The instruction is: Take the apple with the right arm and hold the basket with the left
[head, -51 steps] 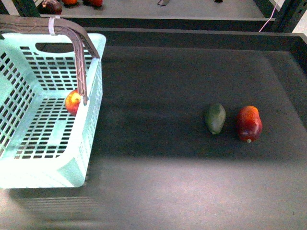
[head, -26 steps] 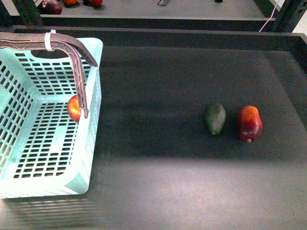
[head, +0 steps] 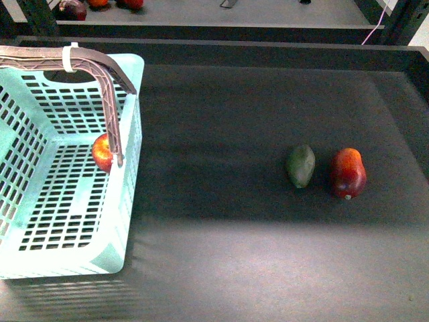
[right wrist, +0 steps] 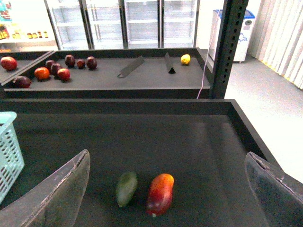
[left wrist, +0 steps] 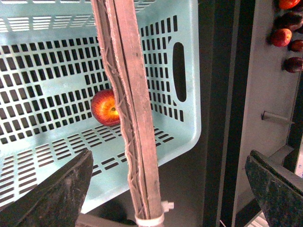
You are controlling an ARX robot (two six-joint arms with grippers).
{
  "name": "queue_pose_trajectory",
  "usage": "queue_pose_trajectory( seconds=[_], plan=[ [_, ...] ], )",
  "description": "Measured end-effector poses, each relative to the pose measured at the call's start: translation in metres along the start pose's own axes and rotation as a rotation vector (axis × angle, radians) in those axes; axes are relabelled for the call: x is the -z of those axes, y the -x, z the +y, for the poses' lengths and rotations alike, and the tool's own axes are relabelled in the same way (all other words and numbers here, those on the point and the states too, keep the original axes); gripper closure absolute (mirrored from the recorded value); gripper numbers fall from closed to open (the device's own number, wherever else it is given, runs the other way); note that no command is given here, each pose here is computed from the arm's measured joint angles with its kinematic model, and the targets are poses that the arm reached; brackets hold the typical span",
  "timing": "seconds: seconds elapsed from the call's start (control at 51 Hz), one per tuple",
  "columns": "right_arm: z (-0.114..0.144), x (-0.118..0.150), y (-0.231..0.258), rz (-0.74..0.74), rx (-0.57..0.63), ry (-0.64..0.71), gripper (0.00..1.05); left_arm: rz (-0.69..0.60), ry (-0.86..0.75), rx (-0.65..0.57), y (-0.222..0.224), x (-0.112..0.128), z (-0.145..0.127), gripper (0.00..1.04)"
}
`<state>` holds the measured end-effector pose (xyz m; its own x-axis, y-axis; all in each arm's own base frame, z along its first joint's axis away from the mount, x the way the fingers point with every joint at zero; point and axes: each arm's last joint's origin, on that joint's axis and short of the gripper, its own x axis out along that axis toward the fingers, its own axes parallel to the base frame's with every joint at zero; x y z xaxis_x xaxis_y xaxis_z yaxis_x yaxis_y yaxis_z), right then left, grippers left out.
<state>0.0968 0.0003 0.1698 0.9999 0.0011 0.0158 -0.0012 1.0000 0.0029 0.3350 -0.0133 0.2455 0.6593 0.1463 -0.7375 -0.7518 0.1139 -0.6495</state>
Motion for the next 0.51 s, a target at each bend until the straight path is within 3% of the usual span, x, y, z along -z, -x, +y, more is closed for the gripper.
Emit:
queue_pose_trajectory(
  seconds=[0.118,0.314,0.392,0.51],
  plan=[
    [0.0,0.0,0.0,0.0,0.0,0.0,0.09,-0.004,-0.022,0.026,0.022,0.0,0.0,0.07],
    [0.0,0.0,0.0,0.0,0.0,0.0,0.09,0.0,-0.038,0.032,0.022,0.001,0.001,0.08],
    [0.0,0.0,0.0,0.0,0.0,0.0,0.09,0.044,-0.249,0.288,0.014,0.003,0.012,0.19],
    [0.0,0.0,0.0,0.0,0.0,0.0,0.09,-0.166,-0.704,0.612,0.013,0.004,0.042,0.37]
  ],
)
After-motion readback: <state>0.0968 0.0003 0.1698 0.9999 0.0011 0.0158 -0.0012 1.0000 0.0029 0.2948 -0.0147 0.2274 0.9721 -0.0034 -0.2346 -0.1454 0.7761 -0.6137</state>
